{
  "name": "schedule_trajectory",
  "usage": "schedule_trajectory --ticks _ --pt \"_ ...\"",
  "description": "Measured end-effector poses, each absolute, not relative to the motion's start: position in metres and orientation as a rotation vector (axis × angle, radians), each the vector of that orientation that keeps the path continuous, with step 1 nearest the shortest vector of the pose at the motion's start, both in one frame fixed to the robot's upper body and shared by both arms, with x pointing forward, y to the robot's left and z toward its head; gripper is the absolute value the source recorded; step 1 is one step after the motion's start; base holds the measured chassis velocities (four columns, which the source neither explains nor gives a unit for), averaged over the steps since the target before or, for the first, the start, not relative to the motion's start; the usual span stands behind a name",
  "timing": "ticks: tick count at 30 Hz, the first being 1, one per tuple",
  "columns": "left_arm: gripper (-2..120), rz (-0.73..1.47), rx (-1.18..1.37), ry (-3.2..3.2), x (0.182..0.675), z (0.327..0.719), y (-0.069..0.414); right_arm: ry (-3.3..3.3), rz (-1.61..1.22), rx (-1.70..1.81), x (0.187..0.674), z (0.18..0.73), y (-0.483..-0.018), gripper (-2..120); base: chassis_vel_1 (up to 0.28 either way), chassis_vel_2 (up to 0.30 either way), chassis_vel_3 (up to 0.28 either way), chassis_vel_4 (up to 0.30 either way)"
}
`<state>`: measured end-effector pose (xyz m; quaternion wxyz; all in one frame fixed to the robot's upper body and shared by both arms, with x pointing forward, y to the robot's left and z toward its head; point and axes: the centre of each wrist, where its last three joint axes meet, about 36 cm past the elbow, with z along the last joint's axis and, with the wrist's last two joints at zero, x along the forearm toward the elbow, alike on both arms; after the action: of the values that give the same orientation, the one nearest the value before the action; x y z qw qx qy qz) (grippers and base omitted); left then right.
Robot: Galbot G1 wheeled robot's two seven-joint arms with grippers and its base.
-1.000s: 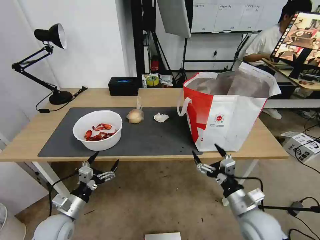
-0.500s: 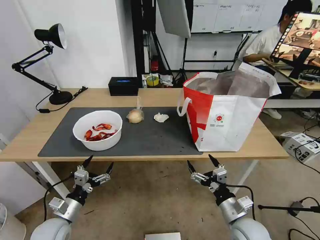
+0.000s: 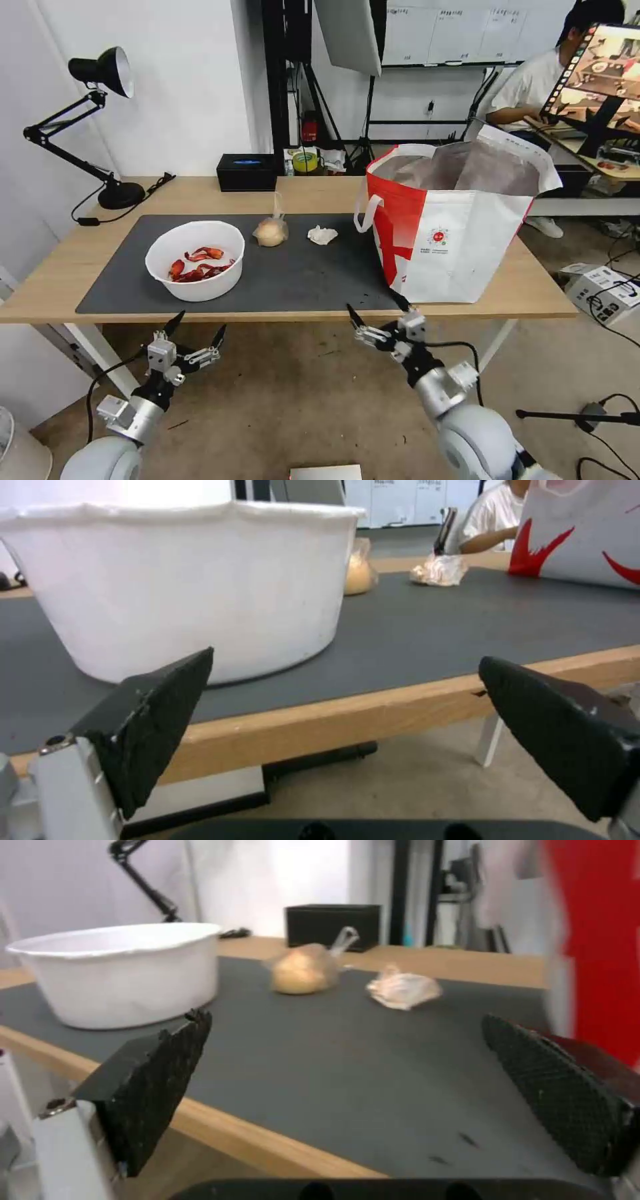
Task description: Pick up the trash from the table and place it into the takeout bag.
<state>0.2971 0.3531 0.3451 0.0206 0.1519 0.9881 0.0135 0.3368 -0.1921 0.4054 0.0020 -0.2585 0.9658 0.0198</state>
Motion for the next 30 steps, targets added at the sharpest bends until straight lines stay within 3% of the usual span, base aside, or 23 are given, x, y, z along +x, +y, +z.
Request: schedule_trajectory --ticks 14,20,30 --pt "100 0.048 0.457 3.05 0.293 0.352 0.353 3.064 0.127 -0.922 0.413 0.439 -0.121 100 0.0 0.0 0.0 0.0" --pt "100 0.04 0.458 3.035 0.295 0.353 0.35 3.205 0.259 -0.77 0.449 0.466 -0.079 100 0.0 0.0 0.0 0.0" --pt "100 0.036 0.445 3.029 0.298 0.355 0.352 3.305 0.134 -0.529 0.523 0.475 -0.047 100 0.0 0.0 0.0 0.0"
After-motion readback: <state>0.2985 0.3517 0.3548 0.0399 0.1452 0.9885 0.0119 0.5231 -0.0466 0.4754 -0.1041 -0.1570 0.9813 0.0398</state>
